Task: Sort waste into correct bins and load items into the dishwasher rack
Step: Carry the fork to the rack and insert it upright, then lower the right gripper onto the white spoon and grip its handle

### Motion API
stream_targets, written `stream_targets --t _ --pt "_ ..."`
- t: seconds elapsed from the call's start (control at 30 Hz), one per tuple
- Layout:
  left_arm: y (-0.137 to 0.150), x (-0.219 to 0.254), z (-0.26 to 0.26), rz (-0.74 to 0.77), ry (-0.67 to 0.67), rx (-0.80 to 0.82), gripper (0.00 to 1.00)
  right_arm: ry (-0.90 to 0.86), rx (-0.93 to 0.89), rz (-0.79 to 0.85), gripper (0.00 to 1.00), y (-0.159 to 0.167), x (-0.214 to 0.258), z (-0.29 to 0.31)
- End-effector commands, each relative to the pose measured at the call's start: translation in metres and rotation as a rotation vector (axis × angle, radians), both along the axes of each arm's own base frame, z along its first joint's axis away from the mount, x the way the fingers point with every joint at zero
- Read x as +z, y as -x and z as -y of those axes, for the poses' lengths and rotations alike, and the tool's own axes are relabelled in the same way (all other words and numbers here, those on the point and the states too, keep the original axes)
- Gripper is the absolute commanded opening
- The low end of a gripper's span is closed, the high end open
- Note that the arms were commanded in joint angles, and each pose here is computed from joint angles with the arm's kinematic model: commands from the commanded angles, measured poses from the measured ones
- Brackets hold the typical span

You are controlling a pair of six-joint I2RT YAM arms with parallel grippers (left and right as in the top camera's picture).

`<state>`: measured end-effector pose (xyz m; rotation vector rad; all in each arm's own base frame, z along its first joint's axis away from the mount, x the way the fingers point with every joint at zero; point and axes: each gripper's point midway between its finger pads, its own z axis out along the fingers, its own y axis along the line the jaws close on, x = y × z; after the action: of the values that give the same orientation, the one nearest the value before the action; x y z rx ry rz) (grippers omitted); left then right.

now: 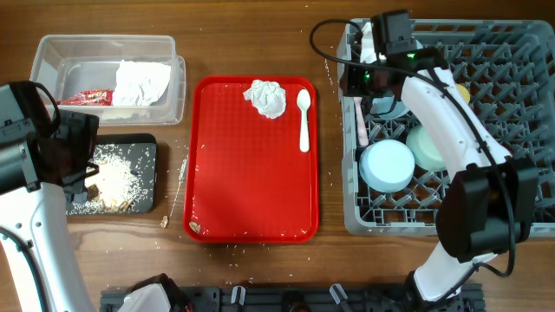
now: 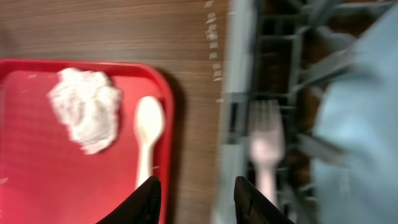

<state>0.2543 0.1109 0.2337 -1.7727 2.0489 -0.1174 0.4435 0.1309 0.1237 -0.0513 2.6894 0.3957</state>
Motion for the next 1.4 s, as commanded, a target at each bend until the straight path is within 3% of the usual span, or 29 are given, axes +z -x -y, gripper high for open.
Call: stream_targets --t 0.0,0.17,0.23,0.3,0.6,0.93,1.2,1.3,1.37 --pt "-0.001 0.005 -0.002 0.015 -0.003 0.009 1.0 -0.07 0.002 0.008 0.4 0.013 0.02 -0.037" --pt "-0.001 0.005 -0.002 0.015 -0.003 0.009 1.0 -0.021 -0.029 -0.001 0.42 0.027 0.014 -0.071" --pt "-0.001 0.005 -0.001 0.014 -0.003 0.009 1.0 0.027 -0.077 -0.005 0.49 0.029 0.002 -0.078" --pt "-0.001 0.005 -0.002 0.015 -0.003 0.009 1.0 0.055 -0.113 -0.015 0.5 0.029 -0.01 -0.082" --pt "-0.001 0.005 -0.002 0.015 -0.003 0.009 1.0 0.218 -0.173 -0.102 0.49 0.023 -0.112 -0.083" --pt "-0.001 0.005 -0.002 0.015 -0.003 0.009 1.0 0.228 -0.173 -0.092 0.28 0.02 -0.121 -0.085" --pt "-0.001 0.005 -0.002 0.015 -0.003 0.009 1.0 0.246 -0.172 -0.119 0.27 0.022 -0.139 -0.083" --pt "-0.001 0.005 -0.002 0.015 -0.003 0.009 1.0 0.238 -0.168 -0.118 0.12 0.022 -0.135 -0.085" --pt "-0.001 0.005 -0.002 0.015 -0.003 0.009 1.0 0.227 -0.171 -0.101 0.1 0.02 -0.123 -0.085"
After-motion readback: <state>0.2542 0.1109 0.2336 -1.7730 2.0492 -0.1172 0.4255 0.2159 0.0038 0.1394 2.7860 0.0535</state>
